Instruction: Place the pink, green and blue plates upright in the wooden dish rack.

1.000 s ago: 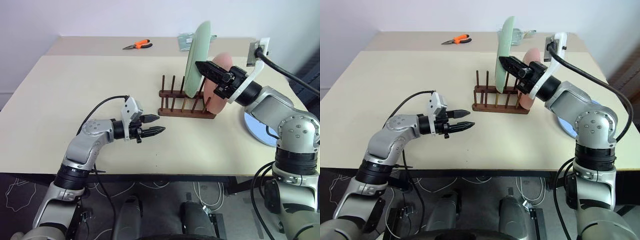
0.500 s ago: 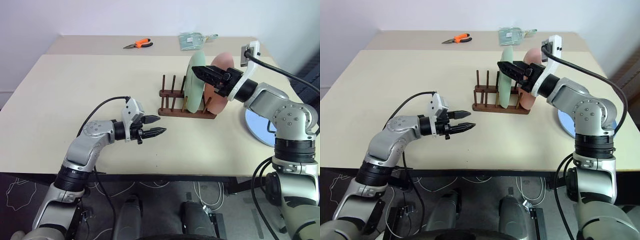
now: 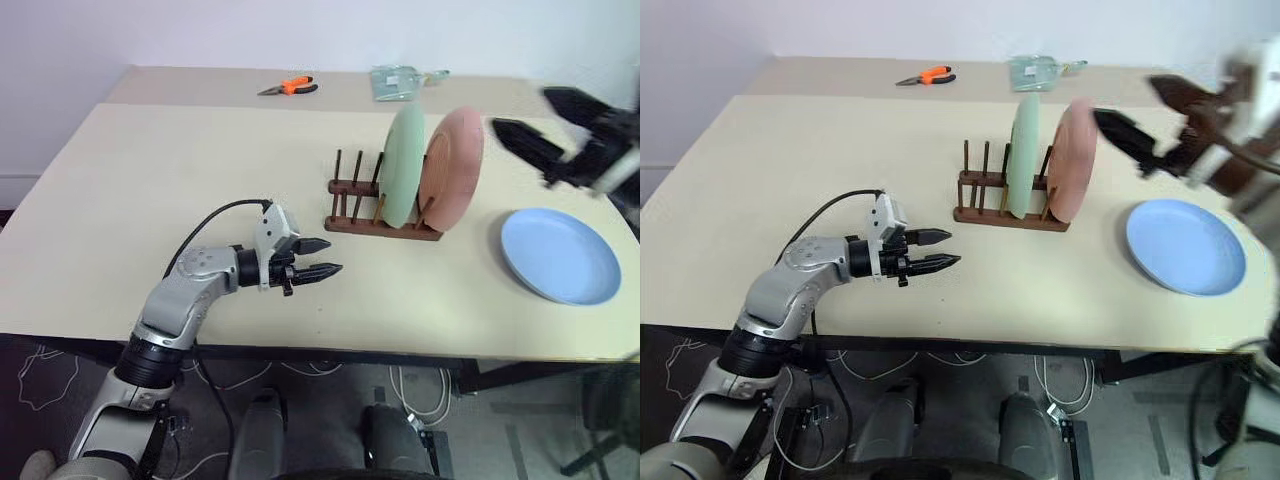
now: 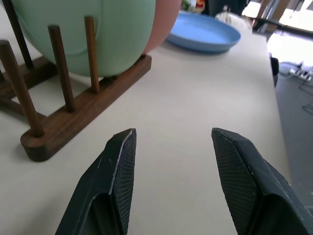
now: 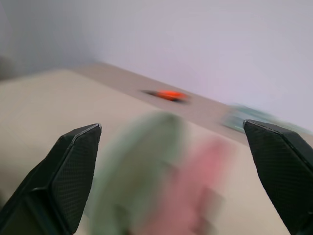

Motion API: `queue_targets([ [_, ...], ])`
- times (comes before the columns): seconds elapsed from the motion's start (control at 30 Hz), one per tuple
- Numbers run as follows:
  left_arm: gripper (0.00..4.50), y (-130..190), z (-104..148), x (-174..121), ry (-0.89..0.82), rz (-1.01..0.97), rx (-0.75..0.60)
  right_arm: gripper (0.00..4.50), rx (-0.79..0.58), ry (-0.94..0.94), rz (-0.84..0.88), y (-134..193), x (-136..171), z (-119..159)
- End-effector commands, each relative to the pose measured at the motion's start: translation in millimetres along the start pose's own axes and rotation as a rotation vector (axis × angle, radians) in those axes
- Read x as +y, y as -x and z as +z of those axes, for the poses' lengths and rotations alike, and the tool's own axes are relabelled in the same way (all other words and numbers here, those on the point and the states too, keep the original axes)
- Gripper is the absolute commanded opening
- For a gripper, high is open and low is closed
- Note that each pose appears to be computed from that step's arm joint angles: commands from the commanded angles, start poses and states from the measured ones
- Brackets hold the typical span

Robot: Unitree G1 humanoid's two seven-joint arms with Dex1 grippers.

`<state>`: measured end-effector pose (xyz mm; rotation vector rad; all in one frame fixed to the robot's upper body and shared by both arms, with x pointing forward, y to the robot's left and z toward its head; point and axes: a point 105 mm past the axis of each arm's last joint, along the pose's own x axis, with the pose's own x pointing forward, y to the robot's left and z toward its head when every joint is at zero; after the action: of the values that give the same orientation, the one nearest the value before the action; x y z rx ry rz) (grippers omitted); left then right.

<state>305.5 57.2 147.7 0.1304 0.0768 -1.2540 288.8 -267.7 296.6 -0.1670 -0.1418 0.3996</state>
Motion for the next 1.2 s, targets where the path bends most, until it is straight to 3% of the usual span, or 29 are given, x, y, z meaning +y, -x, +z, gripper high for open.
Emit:
queue_targets([
  [0.03, 2.49, -9, 16, -9, -0.021, -0.064, -0.054, 4.48, 0.108, 0.057, -0.023, 20, 1, -23],
  [0.17, 2.49, -16, 15, -11, -0.034, -0.1, -0.039, 4.48, 0.298, 0.108, -0.04, 28, 10, -73],
  [0.3, 2.49, -22, 22, -12, -0.027, -0.131, -0.062, 4.48, 0.497, 0.13, -0.141, 25, 13, -145],
  [0.43, 2.49, -25, 25, -10, -0.034, -0.131, -0.067, 4.48, 0.598, 0.118, -0.187, 23, 9, -182],
  [0.53, 2.49, -24, 26, -10, -0.036, -0.13, -0.07, 3.69, 0.665, 0.157, -0.236, 27, -4, -199],
  [0.63, 2.49, -23, 25, -9, -0.039, -0.125, -0.067, 2.2, 0.667, 0.165, -0.254, 26, -11, -203],
  [0.77, 2.49, -20, 22, -10, -0.038, -0.109, -0.063, 0.22, 0.61, 0.19, -0.254, 17, -14, -186],
  [0.87, 2.49, -19, 23, -10, -0.023, -0.096, -0.078, 0.1, 0.554, 0.269, -0.265, 12, -19, -167],
  [1.0, 2.49, -16, 28, -6, -0.008, -0.07, -0.101, 0.1, 0.395, 0.336, -0.285, 1, -24, -122],
  [1.1, 2.49, -10, 22, -3, -0.013, -0.051, -0.073, 0.1, -0.001, 0.348, -0.334, -17, -25, -19],
  [1.2, 2.49, -6, 14, 0, -0.024, -0.038, -0.04, 0.1, -0.293, 0.241, -0.277, -24, -8, 54],
])
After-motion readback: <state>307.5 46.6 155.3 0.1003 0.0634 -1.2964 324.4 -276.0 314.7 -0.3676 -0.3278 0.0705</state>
